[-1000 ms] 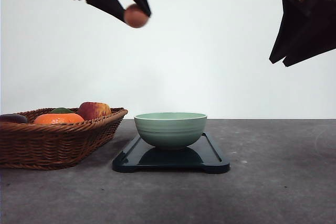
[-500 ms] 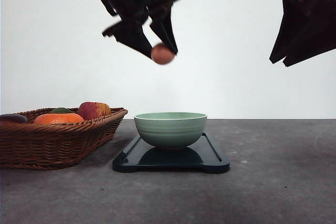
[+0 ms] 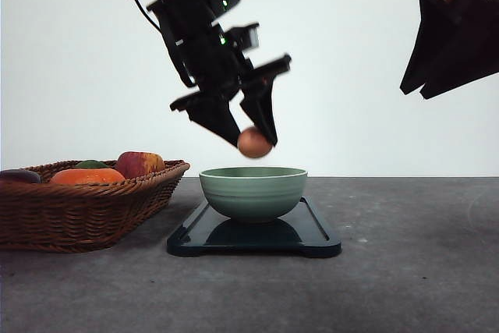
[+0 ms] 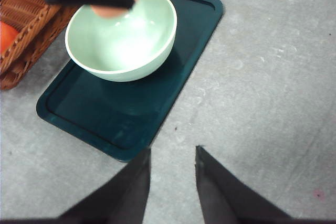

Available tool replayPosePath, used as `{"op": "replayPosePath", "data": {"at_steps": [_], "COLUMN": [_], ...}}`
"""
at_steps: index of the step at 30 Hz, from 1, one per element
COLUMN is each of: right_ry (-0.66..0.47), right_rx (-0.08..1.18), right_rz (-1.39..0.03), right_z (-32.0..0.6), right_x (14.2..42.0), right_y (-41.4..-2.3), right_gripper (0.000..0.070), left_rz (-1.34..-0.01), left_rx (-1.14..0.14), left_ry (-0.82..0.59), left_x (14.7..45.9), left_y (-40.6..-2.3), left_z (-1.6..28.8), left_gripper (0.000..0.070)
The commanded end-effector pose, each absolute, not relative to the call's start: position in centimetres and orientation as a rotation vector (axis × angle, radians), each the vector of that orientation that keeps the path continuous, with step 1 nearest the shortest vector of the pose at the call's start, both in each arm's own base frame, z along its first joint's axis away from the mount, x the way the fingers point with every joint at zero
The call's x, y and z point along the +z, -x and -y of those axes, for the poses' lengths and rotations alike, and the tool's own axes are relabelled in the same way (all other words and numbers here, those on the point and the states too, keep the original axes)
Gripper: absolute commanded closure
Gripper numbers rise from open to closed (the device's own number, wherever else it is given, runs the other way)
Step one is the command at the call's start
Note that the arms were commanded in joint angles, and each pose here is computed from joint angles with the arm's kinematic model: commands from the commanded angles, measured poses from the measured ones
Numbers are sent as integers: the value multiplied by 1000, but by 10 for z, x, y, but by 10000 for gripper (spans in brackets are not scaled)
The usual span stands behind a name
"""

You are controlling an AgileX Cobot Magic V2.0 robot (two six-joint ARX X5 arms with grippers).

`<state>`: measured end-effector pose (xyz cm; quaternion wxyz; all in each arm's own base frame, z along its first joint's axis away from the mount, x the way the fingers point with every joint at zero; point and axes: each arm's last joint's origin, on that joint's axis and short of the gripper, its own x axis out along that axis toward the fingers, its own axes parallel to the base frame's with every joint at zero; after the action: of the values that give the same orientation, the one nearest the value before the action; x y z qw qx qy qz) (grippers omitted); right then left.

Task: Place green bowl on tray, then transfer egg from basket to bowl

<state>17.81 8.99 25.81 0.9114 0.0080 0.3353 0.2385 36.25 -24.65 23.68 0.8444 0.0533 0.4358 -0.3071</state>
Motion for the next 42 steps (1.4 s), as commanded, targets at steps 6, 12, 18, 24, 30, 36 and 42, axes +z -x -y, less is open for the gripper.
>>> {"op": "replayPosePath", "data": {"at_steps": [6,12,18,24,30,36,42], "right_ry": [-23,-22,-22,-22,-23,-23,-22], "right_rx": [493,492,492,492,492,492,493], "right_rz": [-694,-697,-696,-696,-694,-694,-695], "right_z": [-92,-92,-92,-92,-92,-92,-92], "right_x": [258,258,258,258,258,258,258], "right_y": [-179,-179,-179,-179,-179,-179,-179], "right_gripper": [536,536,536,536,536,536,536], "left_rz": [-955,-954,-945,-943,-945,-949,-963], "left_rx": [-650,-586,-574,-573,-572,-571,-569], "left_ry": [-161,-231,-239,-241,-241,-242,-246], "left_x": [209,198,198,197,194,190,184], "left_y": [-368,-368,-368,-369,-370,-371,-372], "left_z": [264,269,269,269,270,270,271], "left_gripper": [553,553,553,553,553,553,553]}}
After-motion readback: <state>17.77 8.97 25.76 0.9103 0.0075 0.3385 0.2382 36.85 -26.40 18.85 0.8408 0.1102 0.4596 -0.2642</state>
